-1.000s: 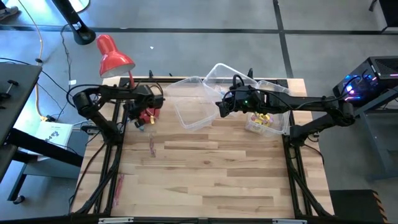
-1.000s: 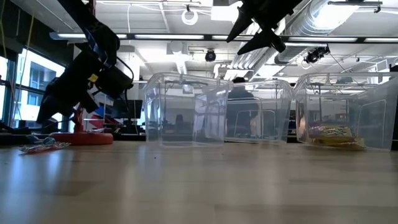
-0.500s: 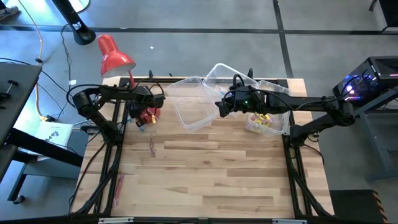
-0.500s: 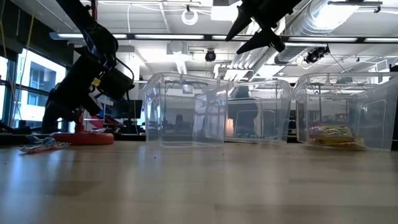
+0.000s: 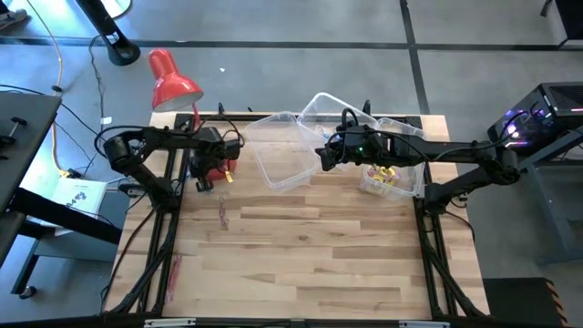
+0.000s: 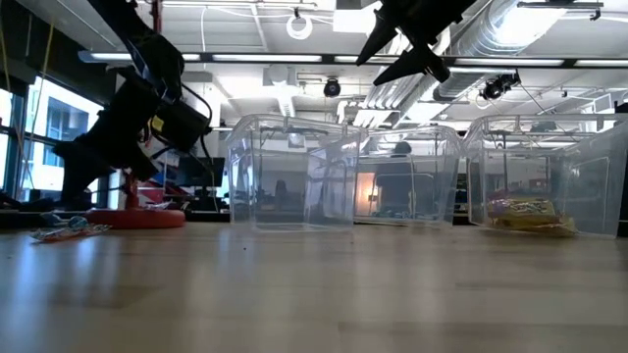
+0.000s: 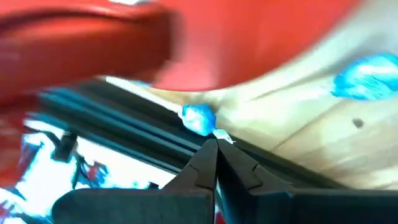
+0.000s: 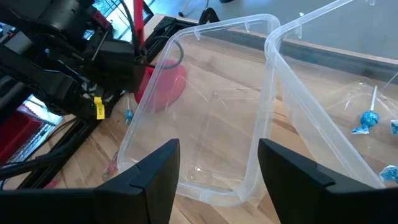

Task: Sort candy
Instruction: Put the blue candy into the center transparent bin

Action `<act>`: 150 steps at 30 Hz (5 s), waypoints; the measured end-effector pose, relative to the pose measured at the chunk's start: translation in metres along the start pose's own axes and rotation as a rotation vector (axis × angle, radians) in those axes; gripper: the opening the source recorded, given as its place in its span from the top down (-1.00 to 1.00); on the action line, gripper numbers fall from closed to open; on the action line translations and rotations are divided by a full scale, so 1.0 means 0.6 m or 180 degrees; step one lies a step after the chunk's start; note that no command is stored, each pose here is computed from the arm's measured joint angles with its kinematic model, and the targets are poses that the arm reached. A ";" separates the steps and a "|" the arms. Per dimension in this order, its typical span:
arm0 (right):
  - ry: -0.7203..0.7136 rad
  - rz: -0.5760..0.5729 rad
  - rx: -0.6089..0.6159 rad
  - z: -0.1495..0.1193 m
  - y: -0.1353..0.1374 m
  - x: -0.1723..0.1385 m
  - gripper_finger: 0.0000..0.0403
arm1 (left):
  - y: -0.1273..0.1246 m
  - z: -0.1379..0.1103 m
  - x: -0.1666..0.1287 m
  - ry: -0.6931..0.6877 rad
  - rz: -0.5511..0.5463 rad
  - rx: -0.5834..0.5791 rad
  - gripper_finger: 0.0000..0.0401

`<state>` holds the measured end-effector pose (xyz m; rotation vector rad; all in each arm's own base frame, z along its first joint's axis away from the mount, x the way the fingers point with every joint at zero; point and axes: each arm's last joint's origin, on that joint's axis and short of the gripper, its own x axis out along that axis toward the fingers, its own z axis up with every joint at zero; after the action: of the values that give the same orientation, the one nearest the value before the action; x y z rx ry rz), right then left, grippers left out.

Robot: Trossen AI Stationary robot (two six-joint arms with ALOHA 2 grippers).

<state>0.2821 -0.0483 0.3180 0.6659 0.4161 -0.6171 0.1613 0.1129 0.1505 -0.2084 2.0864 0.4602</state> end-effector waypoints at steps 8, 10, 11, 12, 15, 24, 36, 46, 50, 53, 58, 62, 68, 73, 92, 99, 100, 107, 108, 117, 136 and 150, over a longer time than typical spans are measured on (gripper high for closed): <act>-0.0046 -0.0049 -0.0001 0.001 -0.001 0.000 -0.05 | -0.010 -0.037 0.001 -0.0147 0.0068 0.0600 1.00; -0.0051 -0.0051 -0.0008 0.000 0.000 0.000 -0.05 | -0.013 -0.050 0.009 -0.0102 0.0104 0.0691 1.00; -0.0057 -0.0057 -0.0014 0.000 0.000 -0.001 -0.05 | -0.015 -0.054 0.012 -0.0098 0.0145 0.0706 1.00; -0.0067 -0.0068 -0.0012 0.000 0.000 -0.001 -0.05 | -0.016 -0.057 0.012 -0.0144 0.0171 0.0692 1.00; -0.0083 -0.0082 -0.0007 0.000 0.000 -0.001 -0.05 | -0.018 -0.065 0.006 -0.0335 0.0246 0.0723 1.00; -0.0070 -0.0067 0.0010 -0.001 0.001 -0.001 -0.05 | -0.012 -0.076 0.030 -0.0336 0.0616 0.0999 1.00; -0.0049 -0.0042 0.0097 -0.003 0.003 -0.002 -0.05 | -0.011 -0.062 0.064 -0.0586 0.0770 0.0704 1.00; -0.0049 -0.0042 0.0096 -0.003 0.003 -0.002 -0.05 | -0.017 -0.049 0.056 -0.0998 0.0185 0.0682 1.00; -0.0049 -0.0042 0.0098 -0.003 0.003 -0.002 -0.05 | -0.025 -0.048 0.051 -0.1047 0.0156 0.0773 1.00; -0.0049 -0.0042 0.0095 -0.003 0.003 -0.002 -0.05 | -0.033 -0.046 0.043 -0.1138 -0.0020 0.0912 1.00; -0.0048 -0.0043 0.0086 -0.003 0.003 -0.002 -0.05 | -0.045 -0.035 0.022 -0.1484 -0.0341 0.1184 1.00; -0.0049 -0.0043 0.0086 -0.003 0.003 -0.002 -0.05 | -0.058 -0.028 0.004 -0.1724 -0.0555 0.1412 1.00; -0.0049 -0.0044 0.0052 -0.003 0.003 -0.002 -0.05 | -0.082 -0.025 -0.018 -0.1930 -0.0682 0.1717 1.00; -0.0048 -0.0045 0.0025 -0.003 0.003 -0.002 -0.05 | -0.108 -0.029 -0.024 -0.1962 -0.0703 0.2047 1.00; -0.0048 -0.0045 -0.0087 -0.003 0.003 -0.002 -0.05 | -0.077 -0.037 -0.110 -0.1800 -0.0598 -0.0398 0.63; -0.0048 -0.0045 -0.0164 -0.003 0.003 -0.002 -0.05 | -0.085 -0.046 -0.092 -0.1492 -0.0698 -0.0817 0.15; -0.0048 -0.0045 -0.0166 -0.003 0.003 -0.002 -0.05 | -0.087 -0.045 -0.085 -0.1476 -0.0743 -0.0876 0.10; -0.0046 -0.0047 -0.0170 -0.003 0.003 -0.002 -0.05 | -0.088 -0.043 -0.037 -0.1225 -0.0897 -0.1225 -0.12; -0.0044 -0.0048 -0.0177 -0.003 0.003 -0.002 -0.05 | -0.087 -0.045 -0.032 -0.1164 -0.0897 -0.1261 -0.13; -0.0044 -0.0048 -0.0173 -0.003 0.003 -0.002 -0.05 | -0.090 -0.039 0.010 -0.1165 -0.1051 -0.1381 -0.13; -0.0040 -0.0037 -0.0104 -0.003 0.003 -0.002 -0.05 | -0.100 -0.042 0.010 -0.1248 -0.1263 -0.1413 0.76; -0.0027 0.0293 -0.0012 -0.004 0.020 -0.005 -0.05 | -0.117 -0.151 -0.108 -0.2435 -0.2081 -0.1105 0.76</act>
<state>0.2874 -0.0383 0.3231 0.6749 0.3765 -0.5315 0.1478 0.0099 0.2312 -0.7600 1.0946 0.4041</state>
